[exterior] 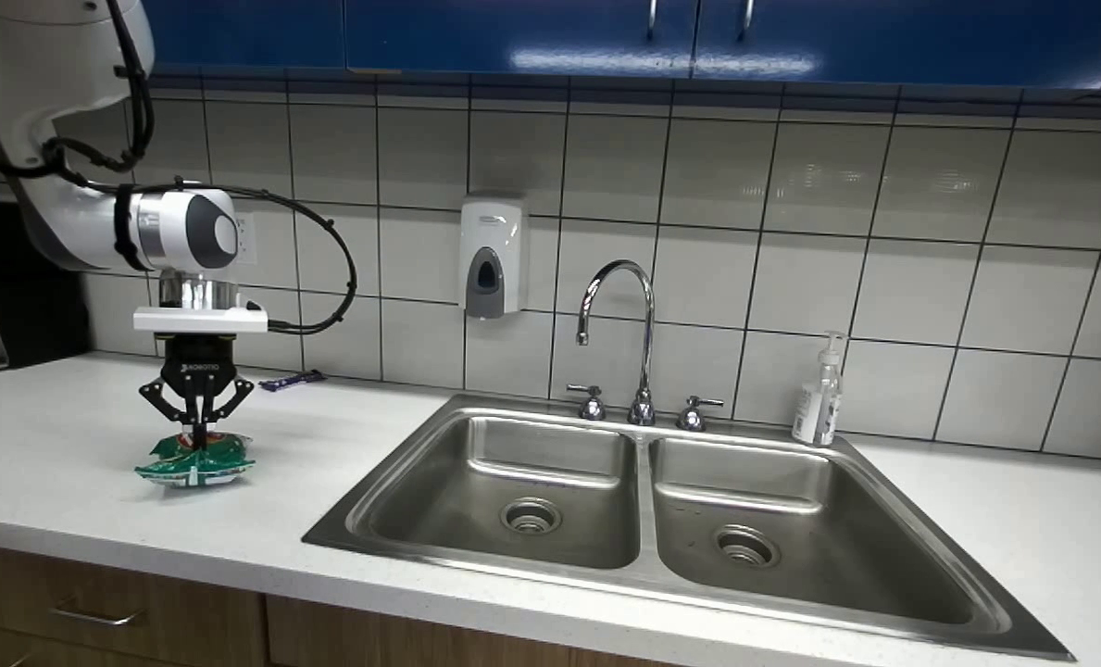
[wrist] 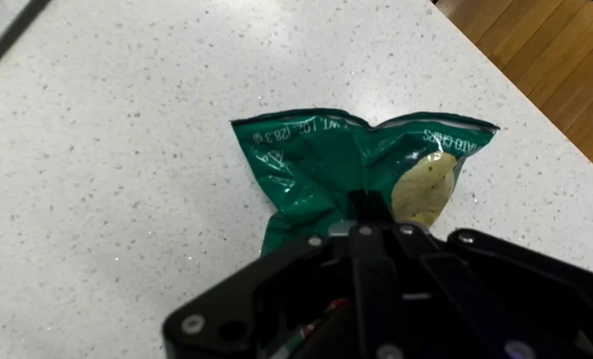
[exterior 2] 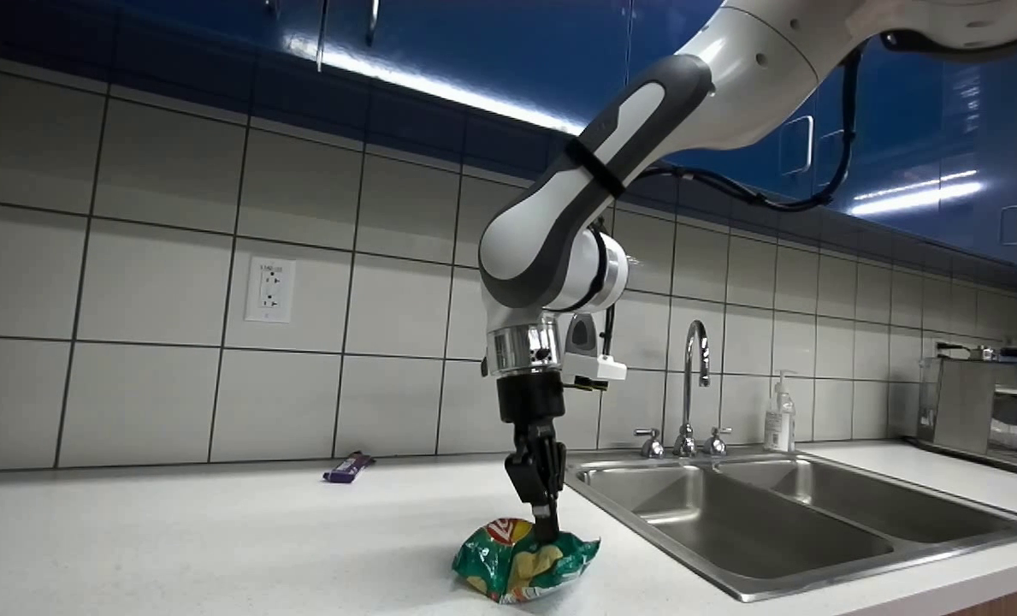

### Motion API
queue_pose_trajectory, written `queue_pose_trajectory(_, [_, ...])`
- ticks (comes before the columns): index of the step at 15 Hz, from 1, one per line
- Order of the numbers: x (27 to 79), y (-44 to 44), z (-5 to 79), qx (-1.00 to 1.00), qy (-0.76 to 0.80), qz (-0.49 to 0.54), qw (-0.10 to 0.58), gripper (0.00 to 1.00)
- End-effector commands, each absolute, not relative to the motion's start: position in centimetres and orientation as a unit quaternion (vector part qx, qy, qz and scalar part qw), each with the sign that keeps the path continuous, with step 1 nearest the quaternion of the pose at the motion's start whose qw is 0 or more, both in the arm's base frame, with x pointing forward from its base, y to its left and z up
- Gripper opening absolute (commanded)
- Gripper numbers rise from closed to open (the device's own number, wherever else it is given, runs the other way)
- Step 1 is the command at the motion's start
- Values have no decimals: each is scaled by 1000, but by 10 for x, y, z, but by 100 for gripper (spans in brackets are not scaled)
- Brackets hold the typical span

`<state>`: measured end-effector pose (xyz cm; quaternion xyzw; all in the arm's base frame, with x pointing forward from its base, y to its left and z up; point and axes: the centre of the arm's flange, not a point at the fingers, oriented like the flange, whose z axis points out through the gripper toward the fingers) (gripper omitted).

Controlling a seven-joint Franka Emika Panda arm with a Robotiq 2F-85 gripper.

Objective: Put the lays packet in the sink to the left

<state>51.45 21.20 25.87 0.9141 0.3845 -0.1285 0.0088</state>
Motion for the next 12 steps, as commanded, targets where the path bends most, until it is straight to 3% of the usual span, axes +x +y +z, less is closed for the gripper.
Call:
queue_pose_trajectory(1, [523, 202, 268, 923, 362, -129, 21, 0])
queue_pose_trajectory(12, [532, 140, 325, 956, 278, -83, 36, 0])
